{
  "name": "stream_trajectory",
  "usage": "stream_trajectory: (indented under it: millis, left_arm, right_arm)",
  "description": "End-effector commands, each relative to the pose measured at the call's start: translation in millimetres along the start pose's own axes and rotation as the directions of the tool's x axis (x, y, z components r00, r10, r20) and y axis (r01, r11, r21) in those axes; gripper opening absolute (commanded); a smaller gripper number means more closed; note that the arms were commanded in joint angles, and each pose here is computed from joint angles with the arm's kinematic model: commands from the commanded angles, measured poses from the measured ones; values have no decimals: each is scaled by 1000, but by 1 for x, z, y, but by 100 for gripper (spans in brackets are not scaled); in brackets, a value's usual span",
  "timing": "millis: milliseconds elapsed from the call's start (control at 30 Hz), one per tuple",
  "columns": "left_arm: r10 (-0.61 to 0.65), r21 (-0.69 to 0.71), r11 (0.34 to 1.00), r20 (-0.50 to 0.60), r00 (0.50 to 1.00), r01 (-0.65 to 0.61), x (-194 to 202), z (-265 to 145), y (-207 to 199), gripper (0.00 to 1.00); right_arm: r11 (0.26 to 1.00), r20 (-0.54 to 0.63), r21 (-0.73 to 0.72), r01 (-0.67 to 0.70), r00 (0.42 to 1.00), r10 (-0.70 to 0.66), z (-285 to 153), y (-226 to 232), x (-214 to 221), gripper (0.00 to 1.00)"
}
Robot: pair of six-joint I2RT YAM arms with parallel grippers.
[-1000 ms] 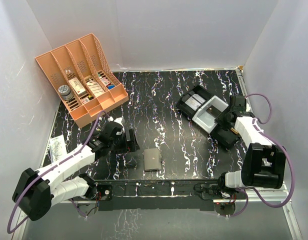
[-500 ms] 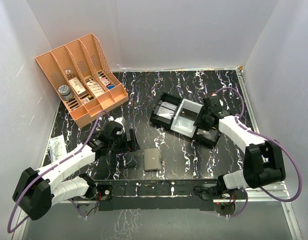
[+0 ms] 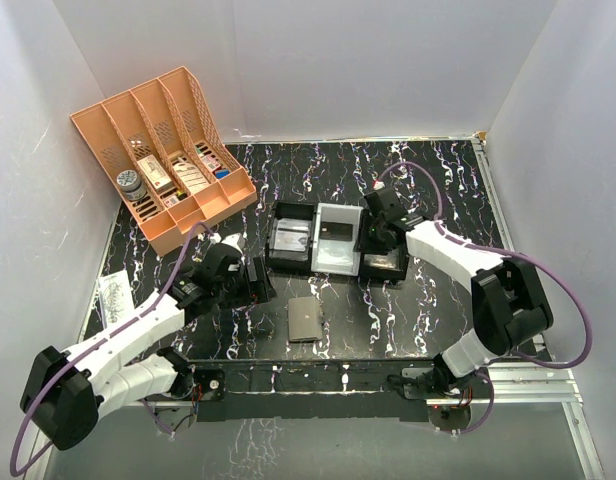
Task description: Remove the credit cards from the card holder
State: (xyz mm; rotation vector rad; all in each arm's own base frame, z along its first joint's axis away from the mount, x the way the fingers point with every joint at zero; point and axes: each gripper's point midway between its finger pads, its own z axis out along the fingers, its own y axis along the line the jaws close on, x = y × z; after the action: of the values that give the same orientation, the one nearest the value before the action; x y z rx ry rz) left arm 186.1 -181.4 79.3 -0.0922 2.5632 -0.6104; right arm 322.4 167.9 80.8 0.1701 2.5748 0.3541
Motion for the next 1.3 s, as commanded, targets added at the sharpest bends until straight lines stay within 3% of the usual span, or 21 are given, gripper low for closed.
stream_trajectory:
  millis: [0,300,700,800,967,1100,1267]
  left_arm:
    - [-11,-20,1000,48,999,12,-11,-10,0,86]
    - [-26,-70,997,107,994,34,-18,-21,11,86]
    - [47,-153,988,154,987,-23,-43,-23,13,84]
    - [51,-150,988,185,981,-23,-55,-23,9,84]
    - [-30,-164,985,184,982,61,-74,-13,15,81]
    - [-148,-89,982,174,974,165,-91,-4,20,72]
    - [-146,-1,989,157,977,148,-107,4,7,69]
  right_arm:
    - [988,8,-83,128,992,-128,0,33,-4,19]
    - [951,3,-157,266,963,-269,-3,57,3,23]
    - [946,78,-124,301,953,-293,-38,70,-38,52]
    - [929,137,-223,296,953,-271,-55,95,-45,52]
    - [890,196,-371,265,959,-204,-72,154,-36,42]
    - [886,208,-405,225,966,-150,-68,193,-20,35]
    - [889,212,-413,196,970,-116,-60,225,2,29]
